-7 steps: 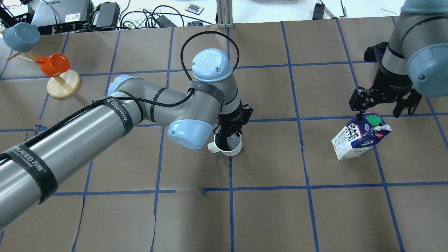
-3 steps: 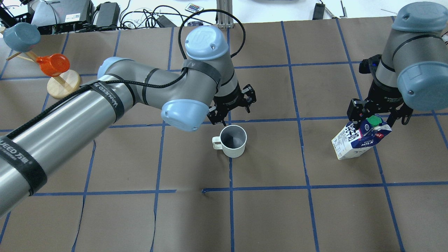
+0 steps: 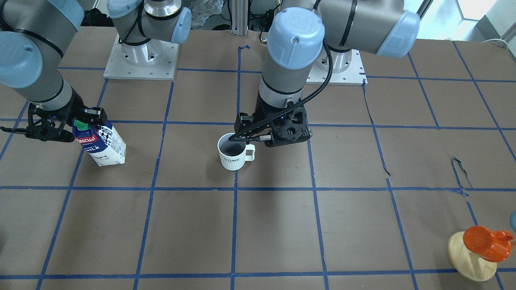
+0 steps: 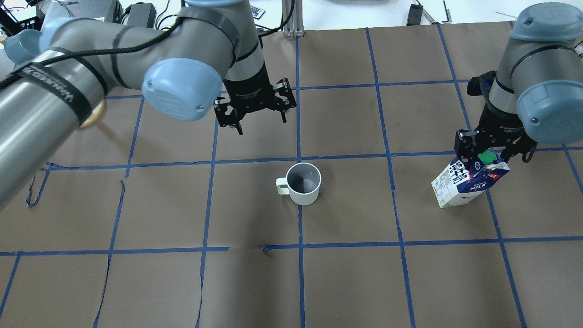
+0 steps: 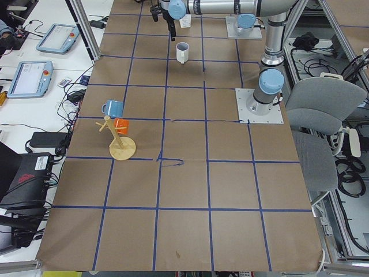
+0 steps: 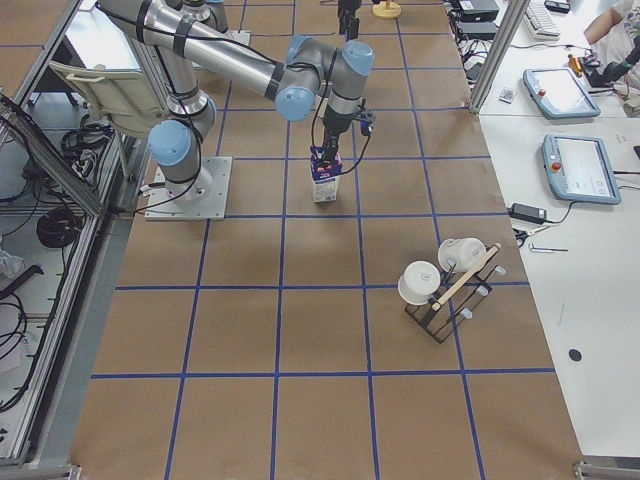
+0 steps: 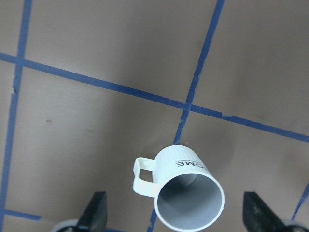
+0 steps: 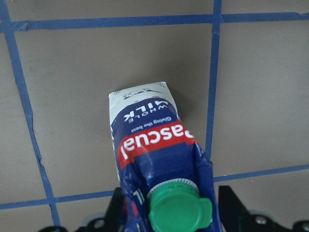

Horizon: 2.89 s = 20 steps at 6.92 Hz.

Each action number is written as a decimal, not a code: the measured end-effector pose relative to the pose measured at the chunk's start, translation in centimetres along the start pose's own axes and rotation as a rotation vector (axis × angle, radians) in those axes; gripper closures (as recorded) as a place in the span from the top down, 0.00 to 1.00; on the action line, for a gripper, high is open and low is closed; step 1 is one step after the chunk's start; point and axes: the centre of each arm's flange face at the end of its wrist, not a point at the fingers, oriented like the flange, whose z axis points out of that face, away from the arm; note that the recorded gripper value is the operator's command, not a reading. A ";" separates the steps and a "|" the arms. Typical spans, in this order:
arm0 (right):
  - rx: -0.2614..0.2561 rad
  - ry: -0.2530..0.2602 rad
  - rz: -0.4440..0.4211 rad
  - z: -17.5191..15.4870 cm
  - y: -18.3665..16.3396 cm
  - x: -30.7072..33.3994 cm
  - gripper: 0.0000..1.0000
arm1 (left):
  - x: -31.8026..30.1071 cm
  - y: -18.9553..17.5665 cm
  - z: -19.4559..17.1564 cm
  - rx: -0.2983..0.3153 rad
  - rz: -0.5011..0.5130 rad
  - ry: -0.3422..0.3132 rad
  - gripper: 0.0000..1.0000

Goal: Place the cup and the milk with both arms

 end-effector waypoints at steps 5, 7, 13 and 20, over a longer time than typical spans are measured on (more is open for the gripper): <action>0.061 -0.021 0.018 -2.8 -0.7 0.2 0.17 | -10.8 0.2 -7.2 0.000 0.154 -0.024 1.00; 0.116 -0.094 0.032 -5.2 -1.6 -0.7 0.20 | -12.4 0.2 -8.3 0.018 0.143 -0.024 1.00; 0.141 -0.174 0.074 -8.3 -5.1 -17.5 0.24 | -13.4 0.7 -9.0 0.030 0.155 -0.029 1.00; 0.059 -0.179 0.103 -5.4 -1.5 -26.1 0.25 | -13.5 0.9 -9.1 0.027 0.154 -0.030 1.00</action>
